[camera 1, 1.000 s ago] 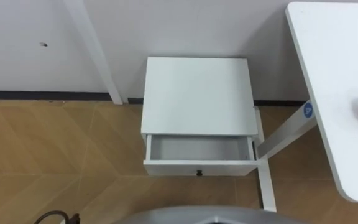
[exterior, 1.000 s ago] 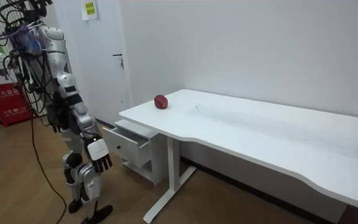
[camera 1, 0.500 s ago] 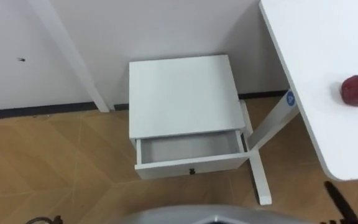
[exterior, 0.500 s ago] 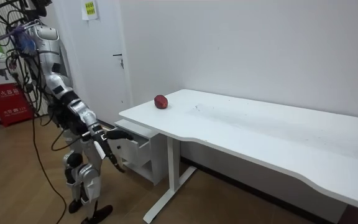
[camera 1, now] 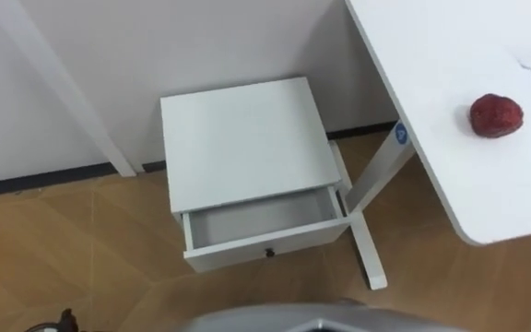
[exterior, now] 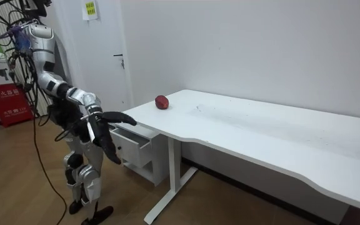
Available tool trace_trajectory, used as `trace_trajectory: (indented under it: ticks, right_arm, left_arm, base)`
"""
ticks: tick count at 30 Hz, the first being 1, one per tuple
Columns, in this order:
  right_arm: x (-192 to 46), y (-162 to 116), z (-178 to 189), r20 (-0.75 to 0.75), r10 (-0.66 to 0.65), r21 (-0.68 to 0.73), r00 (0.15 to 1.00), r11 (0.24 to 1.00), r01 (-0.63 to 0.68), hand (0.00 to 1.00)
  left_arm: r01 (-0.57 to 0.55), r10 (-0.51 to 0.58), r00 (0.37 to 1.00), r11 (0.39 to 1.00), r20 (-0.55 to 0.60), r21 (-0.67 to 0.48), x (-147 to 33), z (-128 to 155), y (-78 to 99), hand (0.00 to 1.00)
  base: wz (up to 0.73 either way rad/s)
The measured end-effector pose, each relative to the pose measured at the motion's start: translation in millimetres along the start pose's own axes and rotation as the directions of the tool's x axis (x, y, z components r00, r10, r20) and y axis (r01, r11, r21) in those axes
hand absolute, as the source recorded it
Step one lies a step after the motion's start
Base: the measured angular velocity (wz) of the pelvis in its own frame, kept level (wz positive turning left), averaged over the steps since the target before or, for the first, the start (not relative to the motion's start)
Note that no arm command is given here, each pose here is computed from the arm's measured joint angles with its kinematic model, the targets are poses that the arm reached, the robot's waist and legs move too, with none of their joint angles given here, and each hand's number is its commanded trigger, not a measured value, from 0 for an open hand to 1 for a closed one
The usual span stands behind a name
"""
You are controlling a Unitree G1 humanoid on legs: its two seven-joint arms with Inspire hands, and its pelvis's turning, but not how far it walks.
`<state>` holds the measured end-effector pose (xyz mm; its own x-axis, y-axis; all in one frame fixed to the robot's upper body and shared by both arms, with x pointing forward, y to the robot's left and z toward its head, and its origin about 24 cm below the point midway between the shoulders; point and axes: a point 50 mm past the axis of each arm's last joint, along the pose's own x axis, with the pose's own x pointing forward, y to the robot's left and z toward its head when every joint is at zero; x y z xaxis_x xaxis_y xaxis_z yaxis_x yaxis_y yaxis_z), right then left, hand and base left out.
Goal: Put apple and close drawer
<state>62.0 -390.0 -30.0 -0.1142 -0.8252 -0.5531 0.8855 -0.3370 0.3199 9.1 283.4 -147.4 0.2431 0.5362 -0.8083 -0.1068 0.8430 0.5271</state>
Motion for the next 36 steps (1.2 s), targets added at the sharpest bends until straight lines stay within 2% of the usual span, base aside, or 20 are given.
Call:
trace_trajectory:
  ticks: [7, 10, 12, 15, 19, 27, 30, 36]
  right_arm:
    - [-27, 36, 36, 0.288, 0.102, -0.078, 0.952, 0.994, -0.082, 0.0]
    - [-45, 52, 53, 0.43, 0.175, -0.122, 0.886, 0.983, -0.135, 0.0]
    - [-60, 68, 61, 0.526, 0.256, -0.185, 0.811, 0.965, -0.184, 0.0]
    - [-80, 85, 64, 0.579, 0.373, -0.259, 0.725, 0.927, -0.27, 0.0]
    - [-94, 101, 62, 0.566, 0.494, -0.326, 0.66, 0.869, -0.371, 0.0]
    - [-104, 122, 35, 0.389, 0.742, -0.54, 0.546, 0.664, -0.517, 0.0]
    - [-104, 123, 23, 0.303, 0.804, -0.621, 0.511, 0.574, -0.534, 0.0]
    - [-106, 125, 7, 0.167, 0.873, -0.674, 0.459, 0.441, -0.593, 0.0]
  left_arm:
    - [0.014, -0.014, 1.0, 1.0, 0.005, 0.004, -0.1, 0, -0.7, 0.0]
    - [0.02, -0.02, 1.0, 1.0, 0.012, 0.009, 0.1, 2, -1.4, 0.0]
    - [0.03, -0.031, 0.999, 0.999, 0.016, 0.03, -0.6, 1, -3.5, 0.0]
    - [0.055, -0.057, 0.998, 0.996, 0.034, 0.064, -1.2, 5, -9.6, 0.0]
    - [0.085, -0.089, 0.995, 0.993, 0.046, 0.081, -1.5, 8, -13.9, 0.0]
    - [0.11, -0.116, 0.992, 0.988, 0.047, 0.108, -2.7, 8, -19.3, 0.0]
    - [0.12, -0.124, 0.992, 0.985, 0.031, 0.121, -3.4, 2, -17.9, 0.0]
    - [0.123, -0.125, 0.992, 0.982, 0.003, 0.146, -4.7, -6, -16.0, 0.0]
  base:
    - [0.0]
    - [0.0]
    - [0.0]
    - [0.0]
    - [0.0]
    - [0.0]
    - [0.01]
    - [0.11]
